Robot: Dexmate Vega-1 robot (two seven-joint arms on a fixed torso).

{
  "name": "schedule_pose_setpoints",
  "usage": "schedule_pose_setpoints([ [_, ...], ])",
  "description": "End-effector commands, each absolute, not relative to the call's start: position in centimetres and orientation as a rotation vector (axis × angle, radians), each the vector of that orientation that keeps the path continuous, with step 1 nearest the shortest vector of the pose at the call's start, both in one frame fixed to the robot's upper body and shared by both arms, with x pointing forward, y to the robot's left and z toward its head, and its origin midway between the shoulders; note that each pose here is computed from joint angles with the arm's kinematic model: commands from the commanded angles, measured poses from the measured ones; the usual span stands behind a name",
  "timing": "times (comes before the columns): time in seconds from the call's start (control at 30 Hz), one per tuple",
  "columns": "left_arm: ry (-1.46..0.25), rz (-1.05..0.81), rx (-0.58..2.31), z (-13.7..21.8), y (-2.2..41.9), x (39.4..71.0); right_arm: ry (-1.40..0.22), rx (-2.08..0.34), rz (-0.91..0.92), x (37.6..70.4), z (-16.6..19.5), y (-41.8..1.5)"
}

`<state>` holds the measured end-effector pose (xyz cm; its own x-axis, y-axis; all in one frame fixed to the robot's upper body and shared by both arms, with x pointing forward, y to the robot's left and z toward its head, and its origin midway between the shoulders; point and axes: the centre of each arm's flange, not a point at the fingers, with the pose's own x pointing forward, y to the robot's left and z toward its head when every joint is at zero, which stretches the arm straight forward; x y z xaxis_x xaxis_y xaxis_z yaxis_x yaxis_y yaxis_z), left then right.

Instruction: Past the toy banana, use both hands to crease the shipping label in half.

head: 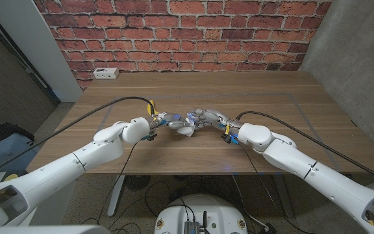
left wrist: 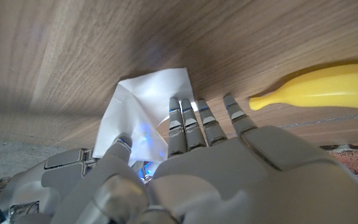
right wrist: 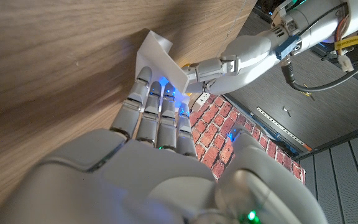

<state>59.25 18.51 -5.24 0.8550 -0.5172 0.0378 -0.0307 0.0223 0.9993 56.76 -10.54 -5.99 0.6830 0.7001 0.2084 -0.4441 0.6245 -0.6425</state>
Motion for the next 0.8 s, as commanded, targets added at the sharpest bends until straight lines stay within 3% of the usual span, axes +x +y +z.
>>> schedule_pose_setpoints([
  [0.03,-0.448,-0.420,1.497,-5.6,18.5,59.0,-0.489,-0.613,0.719,56.9,-5.4,-9.8],
  [0.4,-0.471,-0.478,1.385,-5.6,19.4,58.0,-0.467,-0.639,0.720,57.5,-5.4,-9.2],
  [0.6,-0.532,-0.292,1.581,-4.6,19.3,56.0,-0.492,-0.627,0.650,57.1,-5.2,-10.0],
  [0.8,-0.530,-0.230,1.666,-4.0,19.2,55.6,-0.512,-0.607,0.586,56.4,-5.2,-10.8],
])
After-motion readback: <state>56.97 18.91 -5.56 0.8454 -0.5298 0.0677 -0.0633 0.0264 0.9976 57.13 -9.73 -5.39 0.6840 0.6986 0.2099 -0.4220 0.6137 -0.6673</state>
